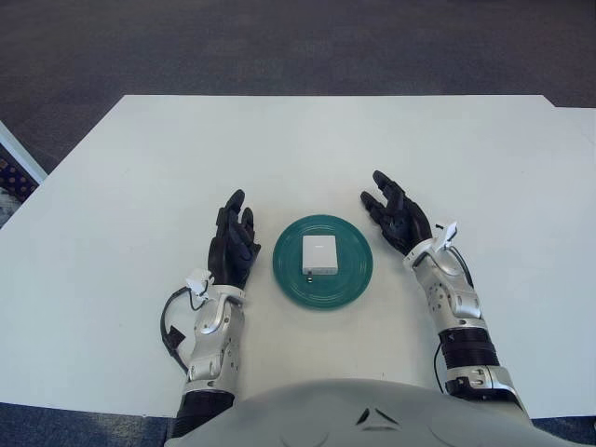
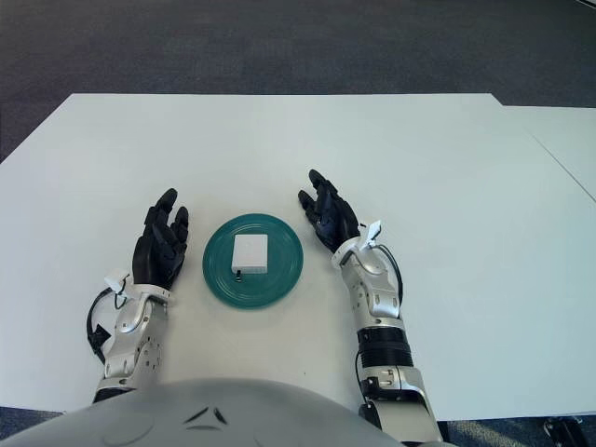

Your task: Put the charger into the plate.

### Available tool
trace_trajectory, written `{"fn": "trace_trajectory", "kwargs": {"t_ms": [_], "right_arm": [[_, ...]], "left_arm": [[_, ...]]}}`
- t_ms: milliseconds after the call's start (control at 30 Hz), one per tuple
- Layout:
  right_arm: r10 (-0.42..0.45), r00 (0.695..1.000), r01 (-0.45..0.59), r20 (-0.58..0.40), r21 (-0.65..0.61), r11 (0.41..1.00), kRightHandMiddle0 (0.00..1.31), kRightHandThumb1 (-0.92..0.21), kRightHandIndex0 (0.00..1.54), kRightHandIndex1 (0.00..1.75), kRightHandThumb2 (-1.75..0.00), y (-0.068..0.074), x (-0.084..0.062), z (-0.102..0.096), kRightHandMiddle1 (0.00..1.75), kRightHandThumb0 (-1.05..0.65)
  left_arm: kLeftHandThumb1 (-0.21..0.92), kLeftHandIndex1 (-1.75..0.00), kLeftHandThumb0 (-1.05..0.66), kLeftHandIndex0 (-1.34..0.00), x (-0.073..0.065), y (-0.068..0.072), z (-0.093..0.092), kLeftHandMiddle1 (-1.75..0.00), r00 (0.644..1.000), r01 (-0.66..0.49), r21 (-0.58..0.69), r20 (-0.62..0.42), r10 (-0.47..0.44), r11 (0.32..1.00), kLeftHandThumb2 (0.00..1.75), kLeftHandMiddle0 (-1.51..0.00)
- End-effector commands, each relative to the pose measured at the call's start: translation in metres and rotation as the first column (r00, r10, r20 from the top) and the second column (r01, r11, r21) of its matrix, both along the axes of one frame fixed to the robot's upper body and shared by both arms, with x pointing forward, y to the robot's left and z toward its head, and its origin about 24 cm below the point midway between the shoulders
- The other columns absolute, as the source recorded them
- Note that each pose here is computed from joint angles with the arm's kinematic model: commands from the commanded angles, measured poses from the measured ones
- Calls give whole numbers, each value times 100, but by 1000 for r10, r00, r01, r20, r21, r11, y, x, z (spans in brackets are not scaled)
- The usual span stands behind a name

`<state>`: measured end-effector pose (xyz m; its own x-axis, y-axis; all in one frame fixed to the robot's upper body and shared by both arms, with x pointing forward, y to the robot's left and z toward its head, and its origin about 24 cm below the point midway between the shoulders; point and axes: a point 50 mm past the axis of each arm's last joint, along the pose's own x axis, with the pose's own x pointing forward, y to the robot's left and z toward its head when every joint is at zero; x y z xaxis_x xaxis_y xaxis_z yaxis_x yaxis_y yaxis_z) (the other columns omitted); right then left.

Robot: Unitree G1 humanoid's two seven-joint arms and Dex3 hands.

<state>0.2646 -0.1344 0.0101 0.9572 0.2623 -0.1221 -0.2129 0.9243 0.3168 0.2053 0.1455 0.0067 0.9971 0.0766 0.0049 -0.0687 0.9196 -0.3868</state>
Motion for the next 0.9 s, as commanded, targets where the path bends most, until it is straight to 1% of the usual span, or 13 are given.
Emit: {"fn": "trace_trajectory", "kwargs": {"t_ms": [0, 167, 267, 500, 767, 867], "right_arm": [[-22, 995, 17, -102, -53, 998, 12, -92, 5, 2, -94, 4, -18, -29, 11, -105], [-25, 997, 19, -76, -84, 996, 11, -92, 9, 2, -97, 9, -18, -36, 12, -105], [-29, 998, 23, -63, -97, 995, 10, -92, 10, 2, -100, 11, -19, -38, 12, -105], [-45, 998, 39, -45, -132, 990, 6, -92, 9, 0, -103, 10, -17, -43, 12, -105], [-65, 997, 57, -38, -177, 983, 5, -92, 10, 0, -102, 9, -14, -47, 14, -105], [-74, 997, 66, -34, -196, 978, 2, -92, 9, 0, -101, 9, -12, -48, 23, -105]], "left_arm": [[92, -28, -105, 0, -9, 2, -20, 0, 993, -1, 16, -119, 3, 1000, 87, 0], [92, -27, -105, 0, -9, 3, -21, 0, 993, -4, 16, -117, 6, 1000, 86, 0], [92, -30, -105, 0, -10, 4, -22, 0, 994, -9, 14, -112, 11, 1000, 87, 0], [92, -33, -104, 0, -12, 6, -23, 0, 994, -4, 16, -109, 6, 1000, 87, 0], [92, -37, -103, 0, -14, 7, -22, 0, 995, -22, -10, -94, 21, 1000, 87, 0], [92, -43, -103, 0, -14, 7, -22, 0, 996, -29, -14, -87, 28, 999, 85, 0]]}}
